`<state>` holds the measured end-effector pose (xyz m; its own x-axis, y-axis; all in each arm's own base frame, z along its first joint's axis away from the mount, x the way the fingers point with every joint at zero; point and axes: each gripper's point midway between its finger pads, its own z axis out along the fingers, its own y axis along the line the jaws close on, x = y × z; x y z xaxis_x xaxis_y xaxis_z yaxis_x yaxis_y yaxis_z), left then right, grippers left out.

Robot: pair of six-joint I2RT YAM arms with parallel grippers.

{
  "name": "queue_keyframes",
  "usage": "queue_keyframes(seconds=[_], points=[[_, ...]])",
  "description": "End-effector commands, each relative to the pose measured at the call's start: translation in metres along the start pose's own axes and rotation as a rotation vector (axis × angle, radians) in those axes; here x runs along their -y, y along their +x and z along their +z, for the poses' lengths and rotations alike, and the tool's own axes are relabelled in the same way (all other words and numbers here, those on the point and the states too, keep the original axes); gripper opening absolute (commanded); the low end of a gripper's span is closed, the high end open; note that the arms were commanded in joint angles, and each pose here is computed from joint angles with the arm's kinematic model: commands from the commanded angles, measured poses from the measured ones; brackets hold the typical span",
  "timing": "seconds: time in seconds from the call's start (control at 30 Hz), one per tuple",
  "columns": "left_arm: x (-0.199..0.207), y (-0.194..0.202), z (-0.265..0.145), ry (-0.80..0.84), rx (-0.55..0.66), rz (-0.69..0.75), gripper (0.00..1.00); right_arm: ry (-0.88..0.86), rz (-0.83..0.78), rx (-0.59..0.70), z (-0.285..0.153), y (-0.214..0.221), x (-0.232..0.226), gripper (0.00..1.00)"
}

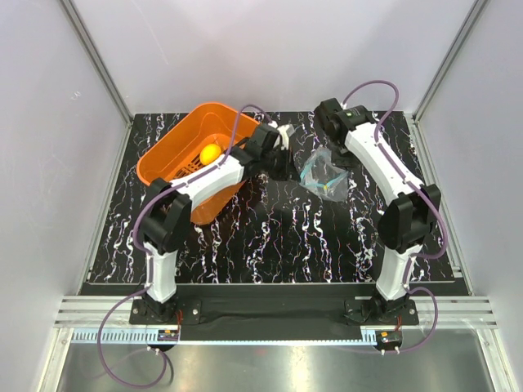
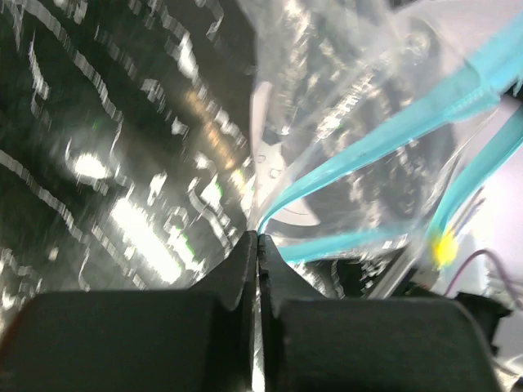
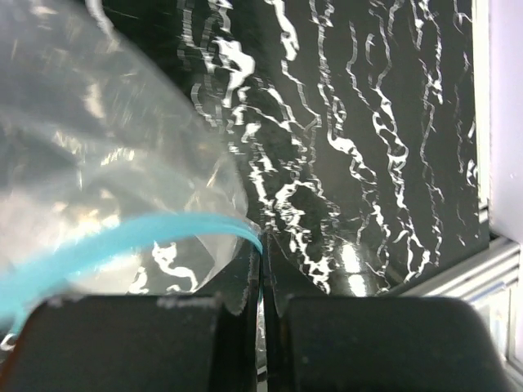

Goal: Place the food in the zip-top bag and seal the zipper
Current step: Open the zipper of the food storage bag, then pick up the fake fruit from the bin.

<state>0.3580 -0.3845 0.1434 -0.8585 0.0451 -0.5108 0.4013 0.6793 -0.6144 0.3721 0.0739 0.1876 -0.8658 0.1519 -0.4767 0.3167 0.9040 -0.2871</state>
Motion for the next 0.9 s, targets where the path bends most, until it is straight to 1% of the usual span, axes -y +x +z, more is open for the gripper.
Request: queue_keyframes(seconds=[0.0, 0.07, 0.1, 0.13, 0.17, 0.2, 0.27, 0.33, 0.4, 0.43, 0.5, 0.53, 0.57, 0.6, 0.63, 0.7, 0.73, 0.87], points=[[0.035, -0.049, -0.006, 0.11, 0.09, 0.005, 0.06, 0.074, -0.061, -0.035, -0.017, 0.013, 0.01, 0.0], [0.036, -0.052, -0.002, 0.114, 0.076, -0.006, 0.2, 0.077, -0.057, -0.056, -0.014, 0.016, 0.005, 0.0], [0.038, -0.057, -0.005, 0.112, 0.088, -0.003, 0.39, 0.077, -0.059, -0.06, -0.014, 0.016, 0.004, 0.0], [0.032, -0.064, -0.01, 0.086, 0.111, -0.01, 0.48, 0.081, -0.06, -0.062, -0.013, 0.016, 0.004, 0.0], [0.029, -0.065, -0.015, 0.079, 0.115, -0.015, 0.54, 0.081, -0.057, -0.062, -0.014, 0.015, 0.004, 0.0], [0.026, -0.067, -0.019, 0.072, 0.124, -0.018, 0.66, 0.08, -0.053, -0.06, -0.014, 0.014, 0.005, 0.0], [0.012, -0.072, -0.035, 0.038, 0.148, -0.042, 0.75, 0.078, -0.05, -0.062, -0.014, 0.015, 0.004, 0.0], [0.003, -0.08, -0.056, 0.028, 0.173, -0.061, 0.81, 0.075, -0.046, -0.071, -0.013, 0.016, 0.002, 0.0], [-0.005, -0.081, -0.073, 0.007, 0.176, -0.073, 0.82, 0.08, -0.051, -0.085, -0.012, 0.019, 0.001, 0.0], [-0.008, -0.09, -0.091, -0.008, 0.211, -0.071, 0.82, 0.081, -0.05, -0.086, -0.011, 0.018, 0.001, 0.0], [-0.022, -0.093, -0.11, -0.069, 0.228, -0.054, 0.83, 0.081, -0.051, -0.089, -0.01, 0.018, -0.001, 0.0], [-0.034, -0.103, -0.13, -0.124, 0.276, -0.056, 0.86, 0.08, -0.053, -0.092, -0.01, 0.017, -0.002, 0.0], [-0.045, -0.101, -0.142, -0.178, 0.267, -0.054, 0.91, 0.08, -0.056, -0.095, -0.009, 0.017, -0.004, 0.0], [-0.052, -0.105, -0.158, -0.223, 0.291, -0.059, 0.97, 0.081, -0.056, -0.099, -0.009, 0.017, -0.004, 0.0], [-0.076, -0.112, -0.176, -0.318, 0.33, -0.083, 0.99, 0.08, -0.055, -0.1, -0.009, 0.017, -0.005, 0.0], [-0.102, -0.107, -0.198, -0.441, 0.322, -0.127, 0.99, 0.075, -0.055, -0.103, -0.009, 0.016, -0.007, 0.0], [-0.126, -0.109, -0.214, -0.523, 0.347, -0.161, 0.99, 0.073, -0.054, -0.106, -0.009, 0.016, -0.007, 0.0], [-0.178, -0.099, -0.229, -0.624, 0.326, -0.257, 0.99, 0.062, -0.06, -0.11, -0.008, 0.015, -0.011, 0.0]])
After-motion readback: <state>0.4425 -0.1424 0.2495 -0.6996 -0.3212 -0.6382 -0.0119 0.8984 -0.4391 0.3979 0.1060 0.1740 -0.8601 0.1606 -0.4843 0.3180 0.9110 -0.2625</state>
